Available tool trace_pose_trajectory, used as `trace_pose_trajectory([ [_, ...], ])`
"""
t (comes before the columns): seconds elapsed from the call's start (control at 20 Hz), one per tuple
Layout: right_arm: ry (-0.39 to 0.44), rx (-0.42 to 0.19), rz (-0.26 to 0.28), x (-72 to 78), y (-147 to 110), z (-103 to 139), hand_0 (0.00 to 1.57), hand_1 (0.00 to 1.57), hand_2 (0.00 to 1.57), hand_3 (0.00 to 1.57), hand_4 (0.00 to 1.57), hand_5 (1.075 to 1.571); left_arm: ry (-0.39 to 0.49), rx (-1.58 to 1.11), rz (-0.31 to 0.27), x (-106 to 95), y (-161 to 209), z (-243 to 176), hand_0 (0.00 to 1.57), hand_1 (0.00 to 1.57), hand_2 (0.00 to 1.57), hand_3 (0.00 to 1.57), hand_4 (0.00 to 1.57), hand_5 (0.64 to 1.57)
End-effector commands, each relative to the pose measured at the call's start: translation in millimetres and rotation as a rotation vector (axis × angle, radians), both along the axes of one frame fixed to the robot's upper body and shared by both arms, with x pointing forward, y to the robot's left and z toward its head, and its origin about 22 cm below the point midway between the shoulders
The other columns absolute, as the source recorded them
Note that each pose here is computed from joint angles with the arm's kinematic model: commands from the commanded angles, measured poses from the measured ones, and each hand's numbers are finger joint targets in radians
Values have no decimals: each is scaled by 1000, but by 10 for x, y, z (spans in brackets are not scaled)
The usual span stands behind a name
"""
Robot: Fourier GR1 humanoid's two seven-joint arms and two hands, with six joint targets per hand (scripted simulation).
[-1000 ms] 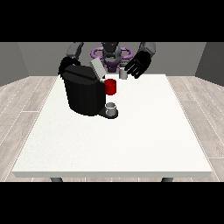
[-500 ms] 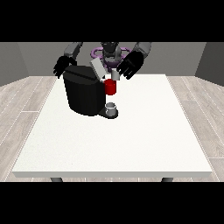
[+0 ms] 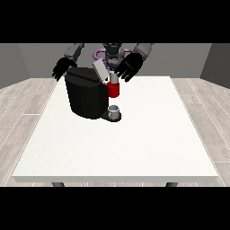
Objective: Insert the coffee pod into the coffee machine and close the lid
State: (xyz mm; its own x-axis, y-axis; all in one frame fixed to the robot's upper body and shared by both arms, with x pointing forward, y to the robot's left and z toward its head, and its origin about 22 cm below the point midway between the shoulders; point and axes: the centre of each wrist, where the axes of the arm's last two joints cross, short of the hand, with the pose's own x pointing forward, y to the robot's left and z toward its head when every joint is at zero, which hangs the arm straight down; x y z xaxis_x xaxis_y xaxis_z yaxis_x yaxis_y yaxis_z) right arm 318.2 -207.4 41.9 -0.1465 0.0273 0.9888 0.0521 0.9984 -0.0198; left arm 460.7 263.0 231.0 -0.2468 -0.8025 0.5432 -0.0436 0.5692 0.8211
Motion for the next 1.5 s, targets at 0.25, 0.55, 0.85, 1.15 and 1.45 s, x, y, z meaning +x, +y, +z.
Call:
trace_pose_trajectory([
  [0.25,-22,31,-23,23,-56,40,0,0,0,0,499,1571,-25,20,-25,9,-72,-80,1183,1183,1251,1180,499,1571],
  [0.55,-21,16,-13,17,-113,57,0,0,0,0,513,1571,-19,32,-30,1,88,93,1190,1190,1269,1201,515,1571],
  [0.85,-22,30,-21,19,124,149,0,0,0,0,462,1571,19,27,-8,46,-144,-93,1185,1185,1250,1184,491,1571],
  [1.15,0,24,-47,-96,-101,-183,0,0,0,0,433,1571,58,31,-41,27,-202,-253,1221,1221,1265,1171,485,1571],
  [1.45,-57,25,-30,-31,-70,-110,0,0,0,0,433,1571,8,39,-20,42,-240,-96,1161,1161,1195,1058,457,1571],
])
